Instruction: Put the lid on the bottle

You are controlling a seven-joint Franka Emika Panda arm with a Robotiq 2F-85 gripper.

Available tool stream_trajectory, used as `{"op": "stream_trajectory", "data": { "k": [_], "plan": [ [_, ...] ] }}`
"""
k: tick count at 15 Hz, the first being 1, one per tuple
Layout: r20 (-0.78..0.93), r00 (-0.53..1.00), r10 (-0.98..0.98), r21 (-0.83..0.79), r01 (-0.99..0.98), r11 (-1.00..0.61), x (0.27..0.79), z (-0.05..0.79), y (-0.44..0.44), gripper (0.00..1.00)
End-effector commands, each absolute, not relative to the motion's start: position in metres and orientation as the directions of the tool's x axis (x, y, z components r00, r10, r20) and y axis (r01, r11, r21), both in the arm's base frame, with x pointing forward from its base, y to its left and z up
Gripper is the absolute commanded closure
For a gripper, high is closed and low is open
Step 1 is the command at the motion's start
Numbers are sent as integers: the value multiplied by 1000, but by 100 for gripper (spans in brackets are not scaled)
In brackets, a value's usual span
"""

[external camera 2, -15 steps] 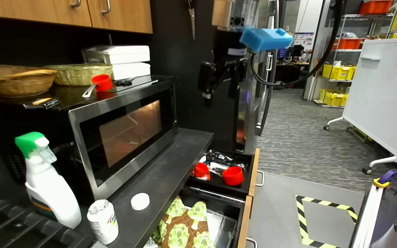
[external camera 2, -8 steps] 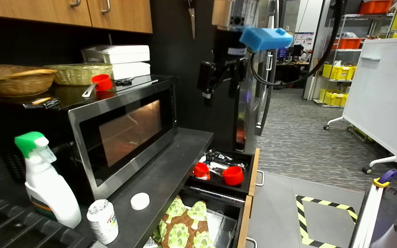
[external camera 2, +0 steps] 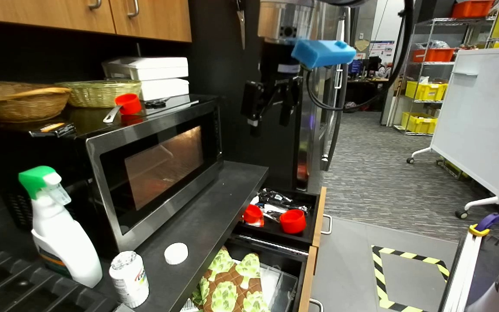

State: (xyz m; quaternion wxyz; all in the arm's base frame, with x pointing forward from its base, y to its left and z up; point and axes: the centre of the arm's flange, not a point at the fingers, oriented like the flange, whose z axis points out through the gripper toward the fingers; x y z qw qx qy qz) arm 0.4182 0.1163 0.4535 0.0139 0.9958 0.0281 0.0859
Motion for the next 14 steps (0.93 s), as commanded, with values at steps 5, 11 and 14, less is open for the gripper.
{"op": "stream_trajectory", "data": {
  "k": [5,11,14],
  "plan": [
    [152,977,152,8,153,-988,473,431,139,0],
    [152,951,269,-9,274,-962,500,394,167,0],
    [152,943,295,-21,301,-953,514,376,177,0]
  ]
}}
